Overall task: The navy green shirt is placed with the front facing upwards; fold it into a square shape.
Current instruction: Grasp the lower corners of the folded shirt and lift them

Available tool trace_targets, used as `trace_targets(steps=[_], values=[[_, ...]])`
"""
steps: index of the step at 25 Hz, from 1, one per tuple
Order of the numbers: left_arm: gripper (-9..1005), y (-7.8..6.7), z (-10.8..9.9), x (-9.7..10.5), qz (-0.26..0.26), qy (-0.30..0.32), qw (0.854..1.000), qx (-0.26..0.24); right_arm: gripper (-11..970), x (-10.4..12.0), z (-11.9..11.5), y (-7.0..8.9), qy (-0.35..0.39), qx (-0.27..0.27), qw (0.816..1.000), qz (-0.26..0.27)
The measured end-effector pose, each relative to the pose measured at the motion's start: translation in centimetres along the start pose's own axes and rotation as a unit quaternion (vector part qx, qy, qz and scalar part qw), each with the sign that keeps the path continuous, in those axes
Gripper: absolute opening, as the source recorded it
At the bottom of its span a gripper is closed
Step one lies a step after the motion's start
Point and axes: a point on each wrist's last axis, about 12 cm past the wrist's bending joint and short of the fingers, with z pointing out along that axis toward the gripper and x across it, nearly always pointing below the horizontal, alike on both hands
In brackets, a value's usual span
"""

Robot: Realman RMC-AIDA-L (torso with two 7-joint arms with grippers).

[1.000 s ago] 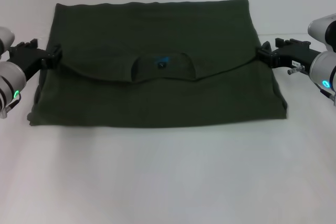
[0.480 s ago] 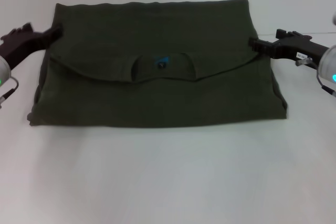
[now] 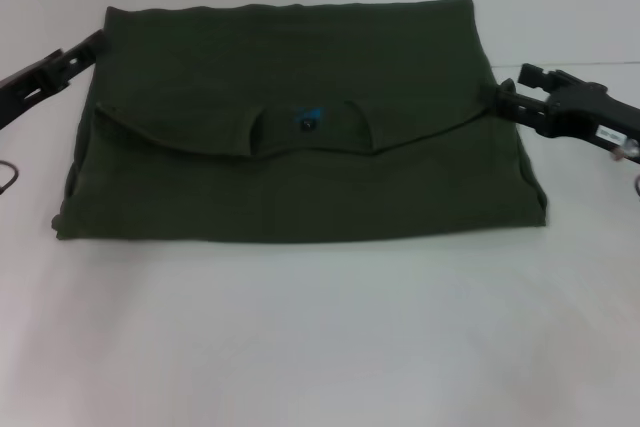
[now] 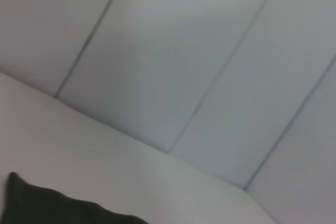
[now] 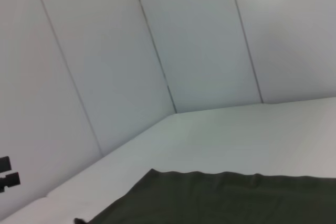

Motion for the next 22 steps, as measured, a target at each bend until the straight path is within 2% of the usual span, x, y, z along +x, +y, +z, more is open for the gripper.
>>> trace_targets(steps=[3, 6, 9, 11, 15, 16, 19, 22], values=[[874, 0.4, -1.7, 0.7, -0.019, -0.025, 0.999, -0.007, 930, 0.4, -1.5, 0.0, -0.002, -0.006, 1.0, 0.013], [873, 0.3, -2.8, 0.8, -0.002, -0.03, 1.0, -0.002, 929, 0.7, -2.4, -0.2, 0.003, 0.0, 0.999, 0.034], [872, 0.2, -3.0, 0.9, 0.04, 0.01, 0.999, -0.002, 929, 1.3, -2.7, -0.1, 0.023, -0.007, 0.999, 0.031], [873, 0.3, -3.0, 0.9, 0.085, 0.053, 0.995, -0.006, 929, 1.7, -3.0, 0.0, 0.034, -0.009, 0.999, 0.028], [878, 0.7, -3.2, 0.2, 0.18, 0.128, 0.975, -0.015, 928, 2.2, -3.6, 0.2, 0.038, -0.017, 0.999, 0.03], [879, 0.7, -3.2, 0.2, 0.18, 0.128, 0.975, -0.015, 928, 2.2, -3.6, 0.2, 0.038, -0.017, 0.999, 0.03], [882, 1.2, -3.3, -0.1, 0.243, 0.209, 0.947, -0.022, 928, 2.3, -3.7, 0.2, 0.039, -0.018, 0.999, 0.033], [884, 1.5, -3.1, 0.1, 0.255, 0.243, 0.935, -0.026, 927, 2.5, -3.6, 0.4, 0.039, -0.019, 0.998, 0.035]])
